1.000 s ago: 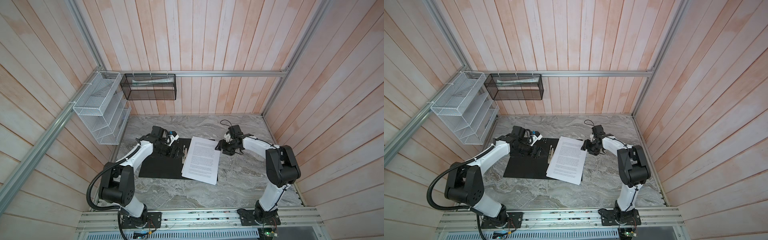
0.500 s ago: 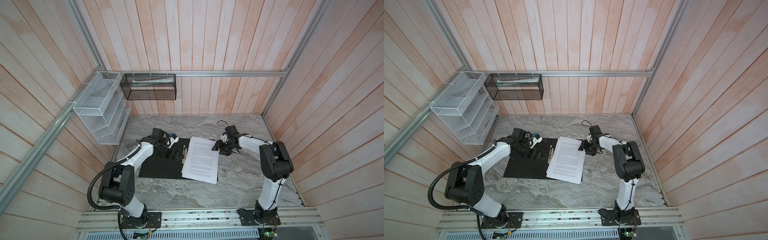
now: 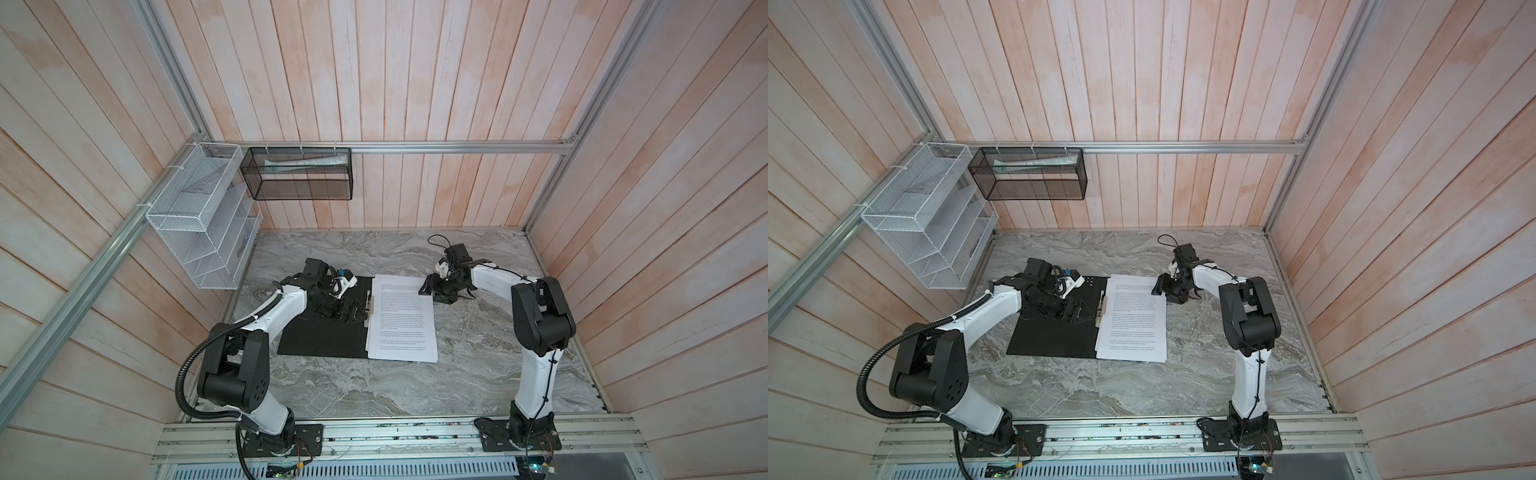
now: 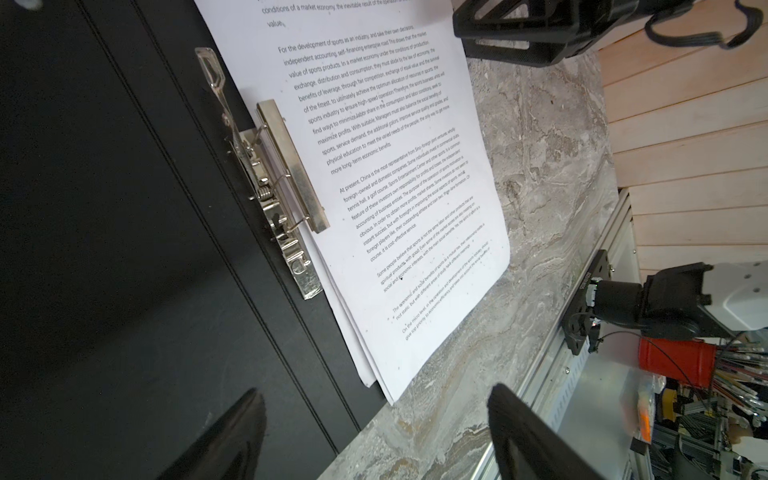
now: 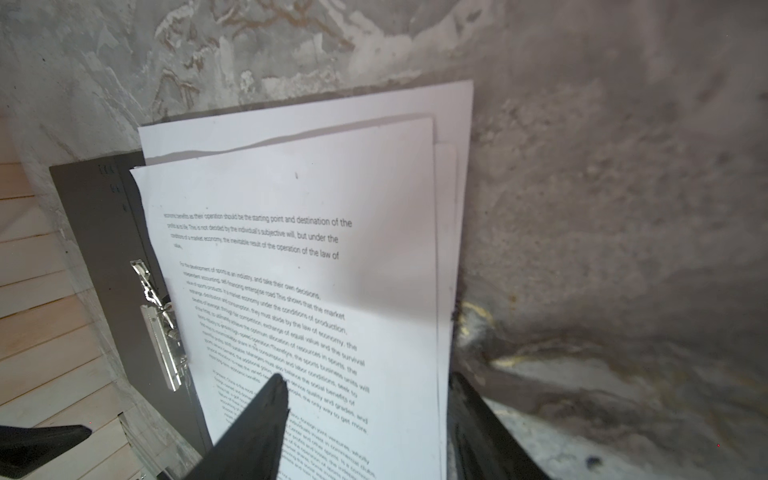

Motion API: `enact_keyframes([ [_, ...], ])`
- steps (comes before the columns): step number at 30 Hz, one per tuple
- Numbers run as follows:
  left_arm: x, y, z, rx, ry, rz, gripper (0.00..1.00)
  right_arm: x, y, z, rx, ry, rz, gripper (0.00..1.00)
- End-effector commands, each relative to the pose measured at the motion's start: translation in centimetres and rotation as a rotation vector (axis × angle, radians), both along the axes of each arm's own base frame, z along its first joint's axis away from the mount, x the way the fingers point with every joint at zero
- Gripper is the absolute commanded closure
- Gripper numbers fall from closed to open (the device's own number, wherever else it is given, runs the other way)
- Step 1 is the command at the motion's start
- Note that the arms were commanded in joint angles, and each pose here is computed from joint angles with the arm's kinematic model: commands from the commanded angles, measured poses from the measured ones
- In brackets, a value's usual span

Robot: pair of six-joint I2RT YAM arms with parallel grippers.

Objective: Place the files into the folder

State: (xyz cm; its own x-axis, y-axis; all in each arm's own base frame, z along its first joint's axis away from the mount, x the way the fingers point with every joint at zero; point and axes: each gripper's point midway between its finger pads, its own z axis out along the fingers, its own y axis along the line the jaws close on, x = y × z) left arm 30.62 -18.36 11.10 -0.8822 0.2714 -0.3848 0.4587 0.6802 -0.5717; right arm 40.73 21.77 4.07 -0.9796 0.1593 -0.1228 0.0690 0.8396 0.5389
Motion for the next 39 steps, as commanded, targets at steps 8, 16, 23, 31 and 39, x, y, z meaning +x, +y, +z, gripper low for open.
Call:
enact_keyframes([
  [8,0.6,0.4,-1.1,0.016,0.014,0.025,0.14,-0.3,-0.2,0.4,-0.081,-0.014,0.03,0.37],
  [16,1.2,0.4,0.0,0.021,-0.03,0.024,0.14,-3.0,-2.5,4.5,-0.121,-0.07,-0.063,0.37],
  [23,2.3,0.3,0.4,0.016,-0.054,0.038,0.14,-12.7,1.3,5.0,-0.049,0.029,0.073,0.39],
  [31,6.5,-0.3,2.0,-0.016,-0.139,0.098,0.14,-21.0,10.7,2.8,-0.04,0.068,0.307,0.4],
  [39,11.9,0.8,3.7,-0.025,-0.206,0.202,0.14,-24.4,16.7,-0.6,-0.029,0.13,0.436,0.4],
])
